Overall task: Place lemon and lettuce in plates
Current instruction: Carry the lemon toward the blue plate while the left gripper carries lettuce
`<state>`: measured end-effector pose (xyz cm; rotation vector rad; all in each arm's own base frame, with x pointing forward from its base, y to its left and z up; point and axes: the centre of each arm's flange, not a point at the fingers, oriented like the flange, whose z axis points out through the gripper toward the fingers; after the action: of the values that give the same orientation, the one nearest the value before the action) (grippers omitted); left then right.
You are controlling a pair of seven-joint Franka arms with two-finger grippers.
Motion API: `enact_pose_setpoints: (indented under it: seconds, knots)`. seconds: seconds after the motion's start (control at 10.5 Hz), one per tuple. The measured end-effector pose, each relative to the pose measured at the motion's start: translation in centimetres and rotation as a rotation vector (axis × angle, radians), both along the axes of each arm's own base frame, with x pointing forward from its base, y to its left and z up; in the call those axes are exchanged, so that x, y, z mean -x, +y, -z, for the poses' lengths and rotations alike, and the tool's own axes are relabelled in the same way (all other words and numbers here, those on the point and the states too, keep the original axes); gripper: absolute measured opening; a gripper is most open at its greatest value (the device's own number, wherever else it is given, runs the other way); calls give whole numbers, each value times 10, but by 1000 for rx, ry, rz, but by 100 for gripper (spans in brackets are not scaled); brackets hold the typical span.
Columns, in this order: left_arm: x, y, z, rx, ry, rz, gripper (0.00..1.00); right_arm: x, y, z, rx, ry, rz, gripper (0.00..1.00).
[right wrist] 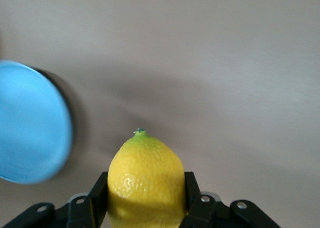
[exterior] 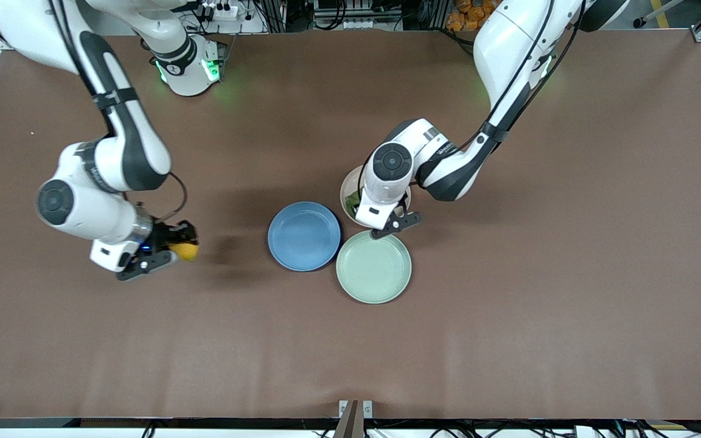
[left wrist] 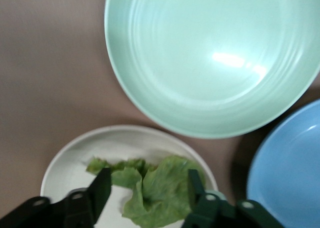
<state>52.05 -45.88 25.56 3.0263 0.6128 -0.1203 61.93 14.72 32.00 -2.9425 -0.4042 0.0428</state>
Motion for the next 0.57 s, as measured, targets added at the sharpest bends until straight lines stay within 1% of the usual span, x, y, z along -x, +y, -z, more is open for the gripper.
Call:
enact_pose_setpoints:
  seconds: [0.09, 0.19, 0.28, 0.38, 0.57]
  knots:
    - [-17, 11, -22, 14, -37, -25, 93, 2, 43, -4, -15, 7, 46, 63]
    - [-33, 26, -49, 26, -76, -49, 100, 5, 76, -1, -27, 18, 82, 63]
    - [-45, 42, -76, 29, -108, -50, 100, 8, 104, 7, -39, 24, 116, 63]
    - [-55, 61, -101, 23, -132, -24, 100, 12, 128, 19, -50, 31, 149, 63]
    - [-76, 113, -140, -15, -150, 86, 100, 25, 174, 43, -57, 70, 194, 63]
